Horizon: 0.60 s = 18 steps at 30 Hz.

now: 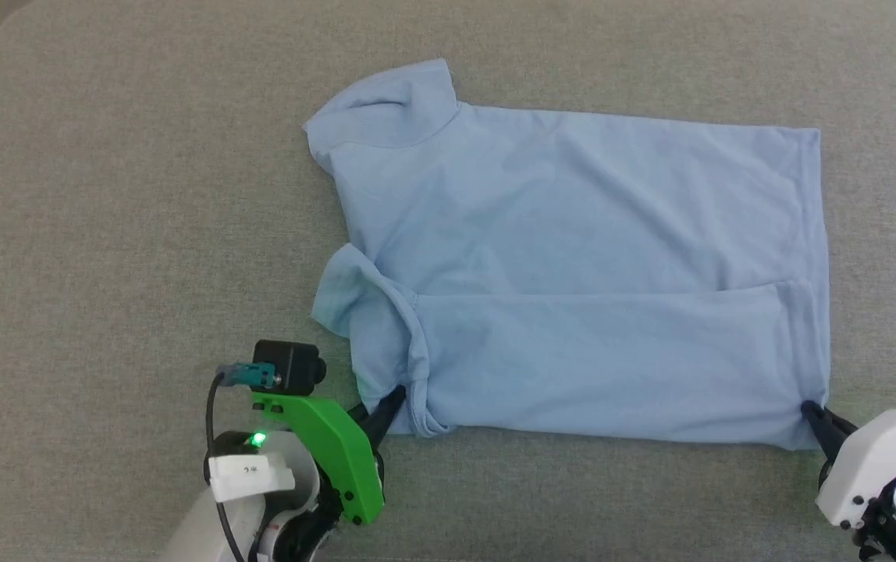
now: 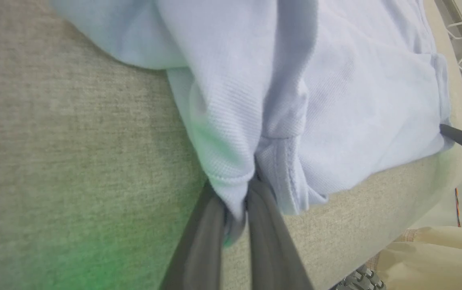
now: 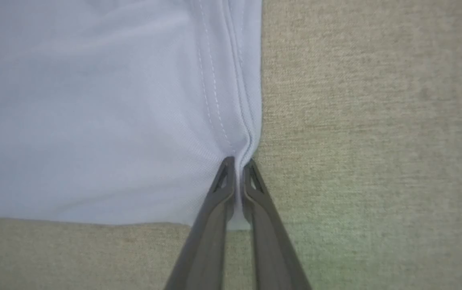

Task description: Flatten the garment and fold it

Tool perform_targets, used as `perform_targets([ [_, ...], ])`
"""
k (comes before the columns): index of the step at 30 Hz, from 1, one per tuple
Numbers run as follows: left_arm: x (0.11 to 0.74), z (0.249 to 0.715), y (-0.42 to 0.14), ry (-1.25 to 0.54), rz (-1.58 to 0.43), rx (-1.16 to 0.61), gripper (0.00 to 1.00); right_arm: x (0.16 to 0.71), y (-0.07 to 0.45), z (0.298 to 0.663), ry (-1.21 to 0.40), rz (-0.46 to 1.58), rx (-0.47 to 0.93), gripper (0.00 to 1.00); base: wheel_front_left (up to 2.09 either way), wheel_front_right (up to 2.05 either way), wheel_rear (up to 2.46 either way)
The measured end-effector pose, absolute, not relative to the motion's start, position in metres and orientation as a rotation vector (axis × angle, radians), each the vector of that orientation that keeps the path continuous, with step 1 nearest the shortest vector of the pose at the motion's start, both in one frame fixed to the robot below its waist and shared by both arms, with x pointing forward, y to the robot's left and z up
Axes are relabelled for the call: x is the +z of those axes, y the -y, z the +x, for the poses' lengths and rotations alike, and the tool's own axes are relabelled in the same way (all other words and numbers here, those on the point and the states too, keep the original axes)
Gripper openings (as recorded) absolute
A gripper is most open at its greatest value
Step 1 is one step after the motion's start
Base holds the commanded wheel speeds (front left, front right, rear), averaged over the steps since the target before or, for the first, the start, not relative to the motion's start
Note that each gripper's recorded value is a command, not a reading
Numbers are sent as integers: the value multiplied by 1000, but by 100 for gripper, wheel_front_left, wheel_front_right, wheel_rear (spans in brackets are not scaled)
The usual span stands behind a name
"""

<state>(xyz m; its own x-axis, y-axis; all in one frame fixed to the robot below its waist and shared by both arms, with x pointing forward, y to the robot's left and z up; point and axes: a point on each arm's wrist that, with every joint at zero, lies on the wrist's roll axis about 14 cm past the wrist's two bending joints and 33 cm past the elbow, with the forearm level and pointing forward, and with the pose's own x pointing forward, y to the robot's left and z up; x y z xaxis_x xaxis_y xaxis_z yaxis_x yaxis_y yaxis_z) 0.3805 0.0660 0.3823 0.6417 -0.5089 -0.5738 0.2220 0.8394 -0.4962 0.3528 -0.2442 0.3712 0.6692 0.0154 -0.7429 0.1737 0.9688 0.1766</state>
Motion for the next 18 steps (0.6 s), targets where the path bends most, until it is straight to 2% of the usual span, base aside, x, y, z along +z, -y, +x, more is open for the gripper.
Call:
perform_targets([
  [10,396,386,-74,-717,-451,-397,0,401,254,369,-716,246,-95,0,0,0,0],
  [14,402,372,-78,-735,-476,-384,0,426,255,374,-629,245,-87,0,0,0,0],
  [18,416,356,-78,-731,-509,-378,0,439,256,362,-595,265,-95,0,0,0,0],
])
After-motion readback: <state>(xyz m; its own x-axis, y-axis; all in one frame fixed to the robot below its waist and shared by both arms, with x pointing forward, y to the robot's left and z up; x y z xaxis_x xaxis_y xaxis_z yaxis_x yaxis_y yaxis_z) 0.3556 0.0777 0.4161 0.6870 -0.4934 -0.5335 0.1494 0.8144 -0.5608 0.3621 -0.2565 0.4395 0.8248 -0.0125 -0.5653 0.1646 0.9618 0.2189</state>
